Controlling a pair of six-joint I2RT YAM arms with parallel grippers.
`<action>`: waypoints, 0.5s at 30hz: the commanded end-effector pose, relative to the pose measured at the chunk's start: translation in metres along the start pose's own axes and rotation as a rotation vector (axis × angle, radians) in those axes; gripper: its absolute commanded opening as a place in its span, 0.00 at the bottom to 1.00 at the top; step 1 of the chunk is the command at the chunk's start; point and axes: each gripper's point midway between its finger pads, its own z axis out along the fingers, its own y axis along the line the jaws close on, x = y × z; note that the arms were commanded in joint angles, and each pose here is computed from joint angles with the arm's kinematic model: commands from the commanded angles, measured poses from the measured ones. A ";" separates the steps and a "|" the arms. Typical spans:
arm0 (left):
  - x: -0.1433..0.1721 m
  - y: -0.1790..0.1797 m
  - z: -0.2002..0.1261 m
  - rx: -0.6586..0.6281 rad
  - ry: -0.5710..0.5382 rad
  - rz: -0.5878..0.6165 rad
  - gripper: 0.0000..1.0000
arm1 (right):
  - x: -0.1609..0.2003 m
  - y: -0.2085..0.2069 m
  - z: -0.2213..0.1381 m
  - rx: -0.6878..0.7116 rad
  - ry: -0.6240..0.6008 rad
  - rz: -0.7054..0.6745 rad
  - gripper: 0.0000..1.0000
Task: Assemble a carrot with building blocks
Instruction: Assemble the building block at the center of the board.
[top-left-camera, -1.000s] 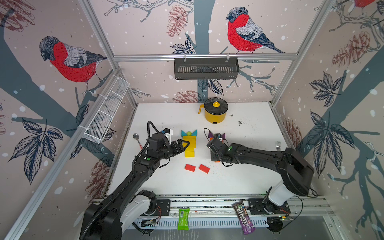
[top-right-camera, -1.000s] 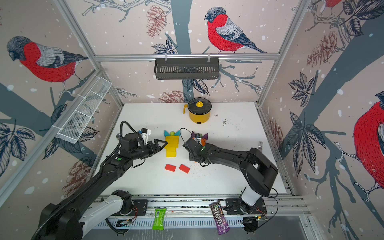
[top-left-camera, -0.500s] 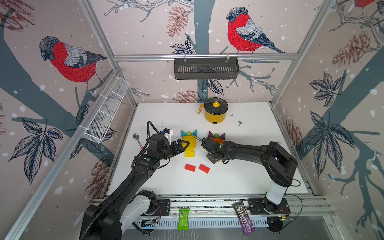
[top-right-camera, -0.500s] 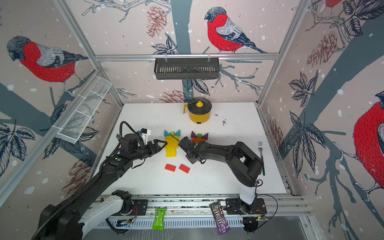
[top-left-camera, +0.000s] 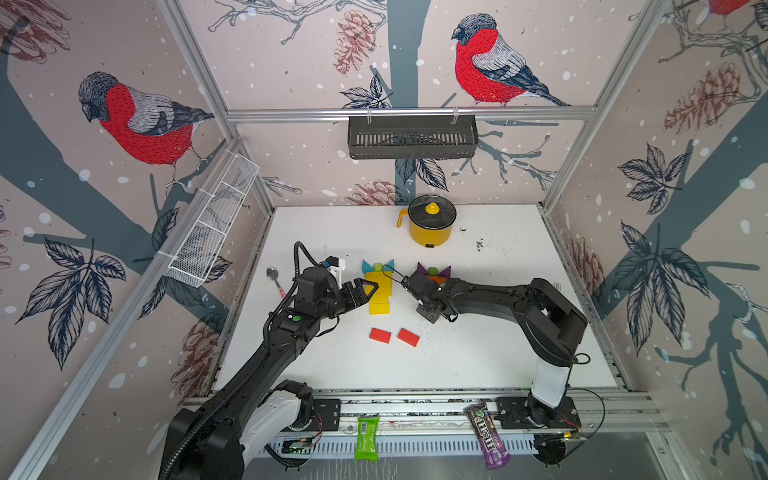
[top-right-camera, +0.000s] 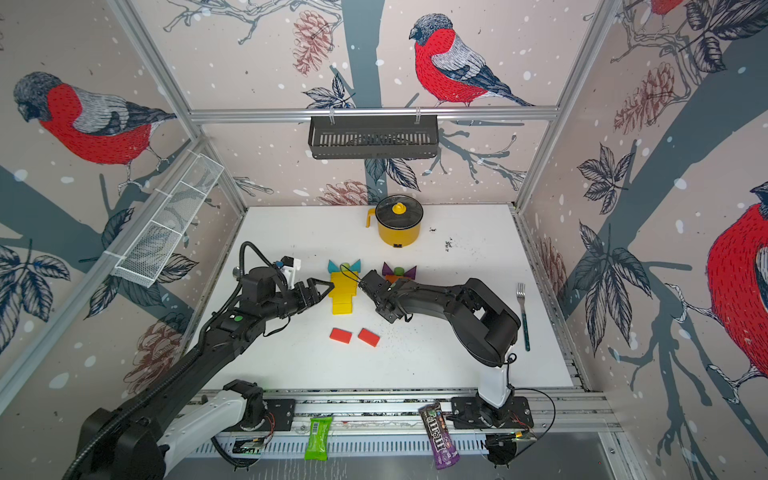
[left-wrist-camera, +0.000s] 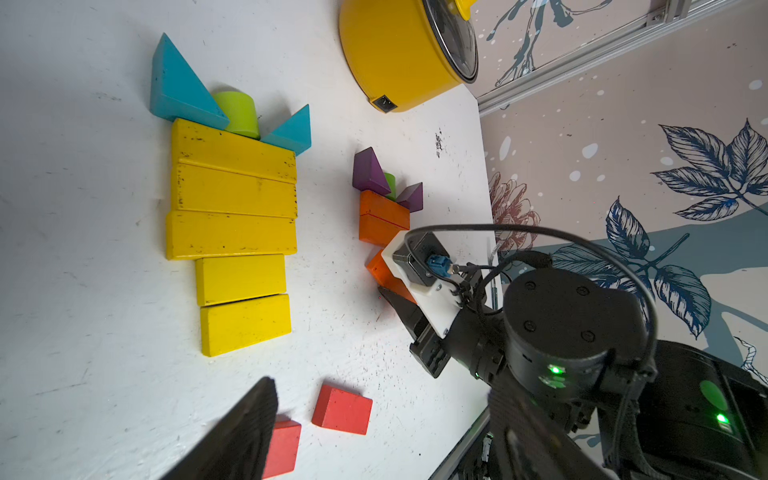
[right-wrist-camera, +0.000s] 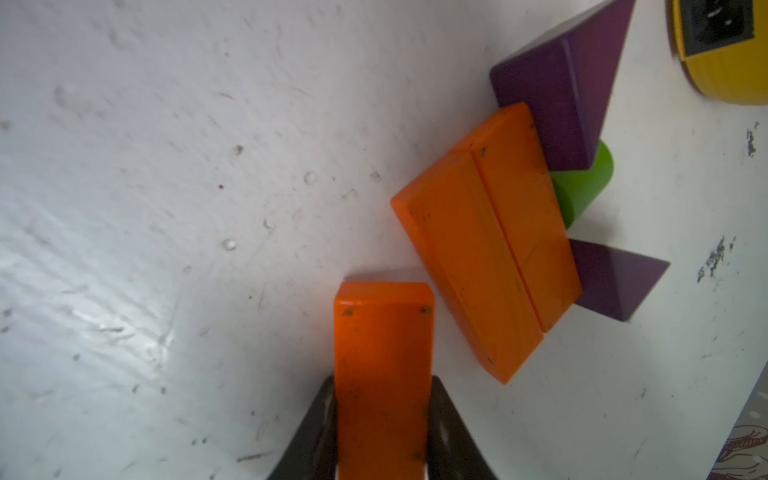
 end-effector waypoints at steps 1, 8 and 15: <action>-0.005 -0.006 -0.001 0.015 -0.012 0.019 0.81 | 0.002 0.001 -0.002 -0.003 0.007 -0.043 0.40; -0.004 -0.006 -0.003 0.013 -0.013 0.021 0.81 | -0.006 -0.012 -0.016 0.055 -0.028 -0.017 0.54; -0.004 -0.007 -0.003 0.018 -0.012 0.020 0.81 | -0.003 -0.036 -0.048 0.093 -0.067 0.271 0.66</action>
